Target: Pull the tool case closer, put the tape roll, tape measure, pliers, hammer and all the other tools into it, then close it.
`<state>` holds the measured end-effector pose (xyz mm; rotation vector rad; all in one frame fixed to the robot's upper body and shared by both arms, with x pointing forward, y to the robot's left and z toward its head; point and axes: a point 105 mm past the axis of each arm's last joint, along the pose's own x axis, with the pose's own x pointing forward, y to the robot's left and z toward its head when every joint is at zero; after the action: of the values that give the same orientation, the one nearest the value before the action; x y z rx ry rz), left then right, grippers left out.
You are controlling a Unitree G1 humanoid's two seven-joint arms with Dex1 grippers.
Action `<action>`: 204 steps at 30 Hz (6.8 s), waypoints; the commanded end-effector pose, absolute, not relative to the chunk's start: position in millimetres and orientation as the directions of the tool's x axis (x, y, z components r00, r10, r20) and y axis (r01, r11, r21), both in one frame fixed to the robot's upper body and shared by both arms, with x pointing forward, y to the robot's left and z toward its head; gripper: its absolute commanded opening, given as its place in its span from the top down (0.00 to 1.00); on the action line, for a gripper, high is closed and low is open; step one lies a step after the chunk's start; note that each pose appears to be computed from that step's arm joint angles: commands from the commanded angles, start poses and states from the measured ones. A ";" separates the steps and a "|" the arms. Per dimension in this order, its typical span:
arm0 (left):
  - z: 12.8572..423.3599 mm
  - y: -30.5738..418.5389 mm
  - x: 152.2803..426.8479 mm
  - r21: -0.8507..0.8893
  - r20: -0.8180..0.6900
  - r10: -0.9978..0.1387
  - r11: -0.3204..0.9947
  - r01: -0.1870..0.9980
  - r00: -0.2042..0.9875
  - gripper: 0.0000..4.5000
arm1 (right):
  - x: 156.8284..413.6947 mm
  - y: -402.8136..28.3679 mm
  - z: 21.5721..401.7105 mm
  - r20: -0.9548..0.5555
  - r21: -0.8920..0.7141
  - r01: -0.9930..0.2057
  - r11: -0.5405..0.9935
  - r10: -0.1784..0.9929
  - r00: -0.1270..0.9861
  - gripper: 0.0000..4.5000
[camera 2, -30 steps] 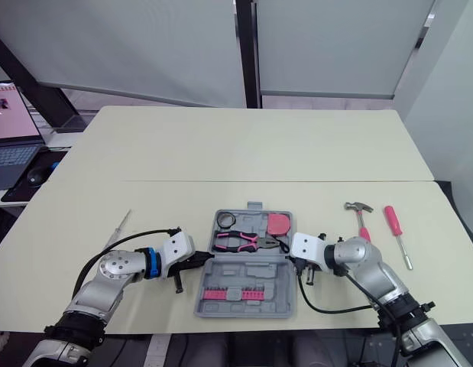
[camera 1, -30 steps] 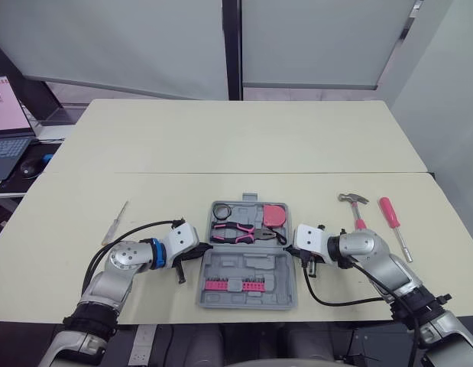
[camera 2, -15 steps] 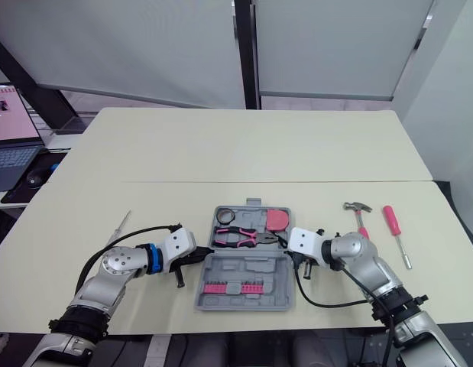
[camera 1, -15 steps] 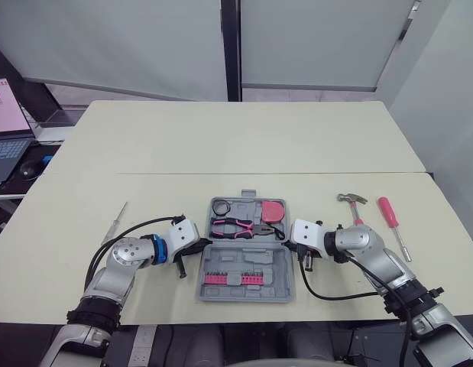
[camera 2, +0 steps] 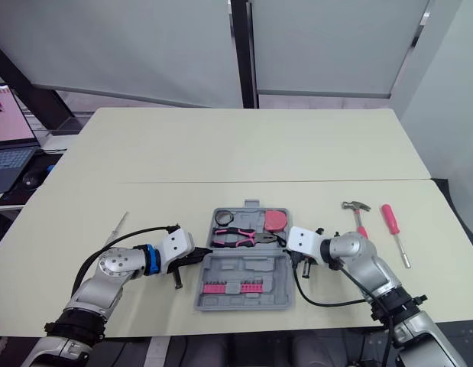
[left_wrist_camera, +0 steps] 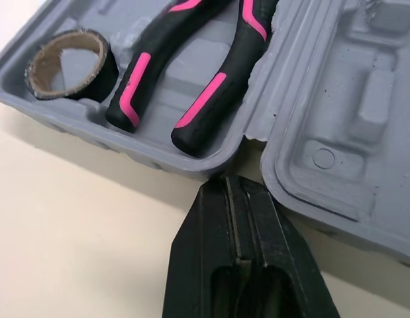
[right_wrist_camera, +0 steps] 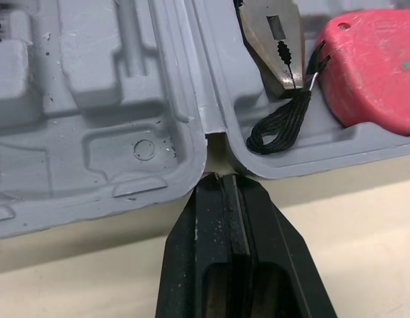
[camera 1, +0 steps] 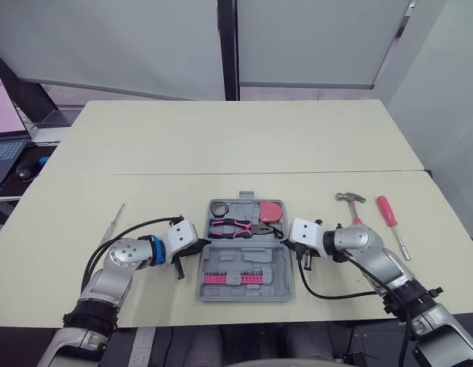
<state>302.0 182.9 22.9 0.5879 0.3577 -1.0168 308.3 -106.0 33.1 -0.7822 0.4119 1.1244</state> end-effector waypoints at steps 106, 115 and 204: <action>37.7 379.6 305.4 0.031 -0.450 -0.017 0.999 0.035 0.893 0.09 | 266.2 -65.3 177.4 -0.327 -0.331 -0.942 0.059 0.929 0.173 0.00; 22.0 373.7 303.2 0.015 -0.501 -0.052 0.997 0.069 0.864 0.66 | 263.7 -67.8 176.2 -0.332 -0.327 -0.942 0.074 0.924 0.188 0.00; 86.4 112.2 281.2 0.277 -0.639 -0.741 0.031 0.960 0.208 0.35 | 251.0 -121.7 139.4 -0.519 -0.308 -0.931 0.197 0.785 0.338 0.00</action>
<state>284.3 114.2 83.0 0.7646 0.3806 -1.3240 251.7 -124.9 125.2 -0.6072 0.3307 1.2221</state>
